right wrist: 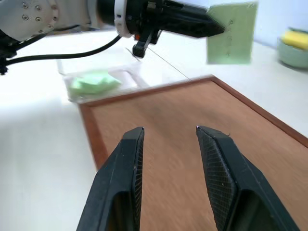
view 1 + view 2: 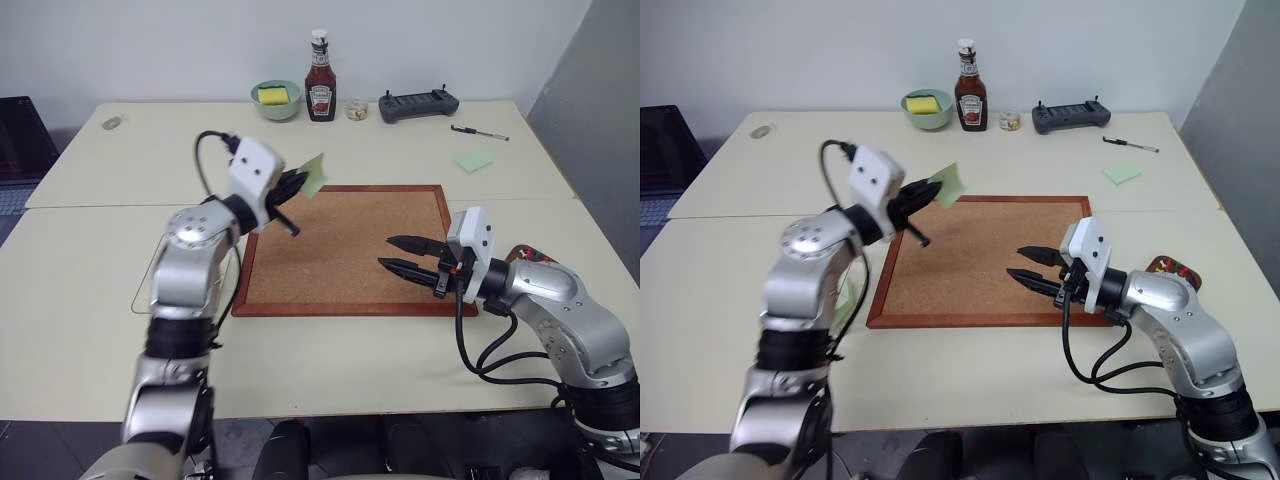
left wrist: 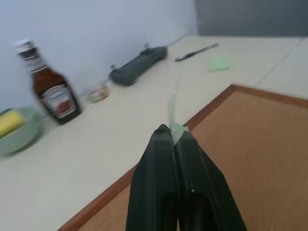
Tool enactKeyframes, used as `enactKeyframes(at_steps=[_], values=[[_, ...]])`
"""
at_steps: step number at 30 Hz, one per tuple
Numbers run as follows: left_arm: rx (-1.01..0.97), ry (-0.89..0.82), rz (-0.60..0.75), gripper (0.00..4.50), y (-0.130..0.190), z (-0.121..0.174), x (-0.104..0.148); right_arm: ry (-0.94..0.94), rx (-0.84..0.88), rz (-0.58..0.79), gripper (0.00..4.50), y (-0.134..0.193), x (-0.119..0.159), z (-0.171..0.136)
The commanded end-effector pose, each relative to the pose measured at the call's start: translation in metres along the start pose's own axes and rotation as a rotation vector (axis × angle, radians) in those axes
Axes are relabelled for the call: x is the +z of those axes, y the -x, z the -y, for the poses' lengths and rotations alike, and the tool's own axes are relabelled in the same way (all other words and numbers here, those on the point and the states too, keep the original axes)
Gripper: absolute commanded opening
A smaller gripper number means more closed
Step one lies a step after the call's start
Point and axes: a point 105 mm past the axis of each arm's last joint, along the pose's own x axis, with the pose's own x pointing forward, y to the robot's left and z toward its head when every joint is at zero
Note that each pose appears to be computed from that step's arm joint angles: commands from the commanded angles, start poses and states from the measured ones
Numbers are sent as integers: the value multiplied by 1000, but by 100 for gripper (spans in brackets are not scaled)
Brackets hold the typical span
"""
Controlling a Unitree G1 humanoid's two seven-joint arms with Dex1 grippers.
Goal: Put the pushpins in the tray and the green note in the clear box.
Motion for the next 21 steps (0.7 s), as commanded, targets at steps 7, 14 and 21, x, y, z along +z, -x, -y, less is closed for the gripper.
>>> enactKeyframes(at_steps=[7,14,21], values=[[379,-63,-245,4,101,-37,-4,74,252,87,182,-23,12,-12],[444,-27,-385,4,127,-38,-43,113,349,122,182,-36,16,-19],[507,-5,-418,4,135,-43,-53,147,360,104,182,-40,13,-20]])
